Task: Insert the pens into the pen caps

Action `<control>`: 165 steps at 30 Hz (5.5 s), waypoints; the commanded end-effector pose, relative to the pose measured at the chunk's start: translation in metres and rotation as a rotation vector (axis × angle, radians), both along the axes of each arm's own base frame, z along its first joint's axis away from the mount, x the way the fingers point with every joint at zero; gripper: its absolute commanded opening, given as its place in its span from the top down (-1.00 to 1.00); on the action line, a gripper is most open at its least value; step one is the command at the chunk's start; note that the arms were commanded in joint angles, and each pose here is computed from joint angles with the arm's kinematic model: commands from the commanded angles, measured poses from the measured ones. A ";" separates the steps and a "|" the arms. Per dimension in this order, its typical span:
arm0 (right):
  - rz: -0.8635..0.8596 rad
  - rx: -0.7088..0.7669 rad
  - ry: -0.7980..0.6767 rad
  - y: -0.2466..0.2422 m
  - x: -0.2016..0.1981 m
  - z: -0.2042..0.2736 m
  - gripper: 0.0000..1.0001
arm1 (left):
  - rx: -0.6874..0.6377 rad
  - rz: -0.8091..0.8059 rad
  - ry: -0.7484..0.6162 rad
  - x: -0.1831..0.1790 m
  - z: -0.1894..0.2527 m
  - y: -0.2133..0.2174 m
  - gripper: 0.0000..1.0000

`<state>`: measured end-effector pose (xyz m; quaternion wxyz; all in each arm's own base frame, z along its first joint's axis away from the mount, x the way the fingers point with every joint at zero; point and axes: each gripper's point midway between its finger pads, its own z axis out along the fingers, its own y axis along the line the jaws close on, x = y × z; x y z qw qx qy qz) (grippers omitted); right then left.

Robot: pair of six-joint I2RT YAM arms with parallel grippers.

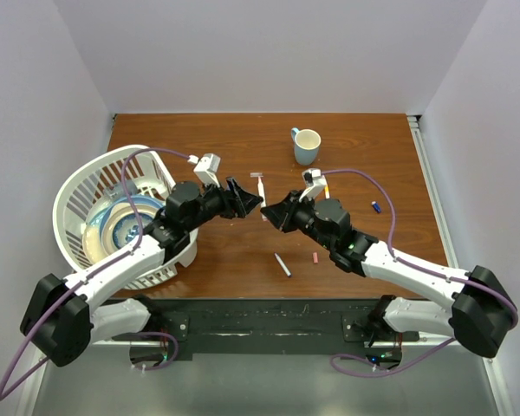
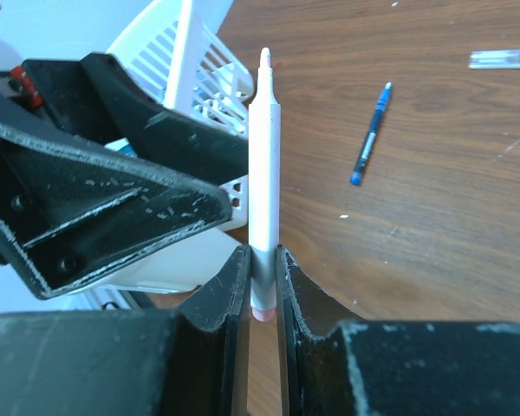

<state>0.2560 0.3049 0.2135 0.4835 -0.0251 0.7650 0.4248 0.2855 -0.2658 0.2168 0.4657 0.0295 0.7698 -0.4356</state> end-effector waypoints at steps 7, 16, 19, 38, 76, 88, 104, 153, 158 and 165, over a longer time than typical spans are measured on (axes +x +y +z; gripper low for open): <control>0.026 0.126 -0.069 0.010 -0.004 0.043 0.88 | -0.102 -0.094 -0.099 0.000 0.034 -0.025 -0.30; 0.038 0.145 -0.095 0.013 -0.010 0.048 0.88 | -0.156 -0.144 -0.080 -0.006 0.033 -0.035 0.28; 0.035 0.143 -0.102 0.012 -0.010 0.052 0.82 | -0.163 -0.159 -0.081 -0.008 0.035 -0.037 0.90; -0.445 -0.553 0.352 -0.140 -0.034 -0.084 0.31 | 0.308 -0.165 -0.240 -0.033 0.037 0.022 1.00; 0.285 0.157 -0.030 0.027 -0.063 0.082 0.35 | 0.079 -0.603 -0.266 -0.105 0.050 -0.019 1.00; 0.168 0.125 -0.073 0.002 -0.055 0.105 1.00 | 0.107 -0.591 -0.287 -0.106 0.049 -0.014 0.23; 0.153 0.098 -0.051 -0.004 -0.056 0.114 0.33 | 0.107 -0.583 -0.276 -0.108 0.041 -0.012 1.00; -0.223 -0.675 0.560 -0.121 -0.022 -0.185 0.09 | 0.421 0.000 -0.312 -0.045 0.034 0.075 1.00; -0.172 -0.659 0.569 -0.112 -0.025 -0.192 0.11 | 0.427 0.010 -0.308 -0.043 0.033 0.075 1.00; -0.119 -0.636 0.581 -0.103 -0.032 -0.196 0.15 | 0.428 0.022 -0.312 -0.042 0.035 0.077 1.00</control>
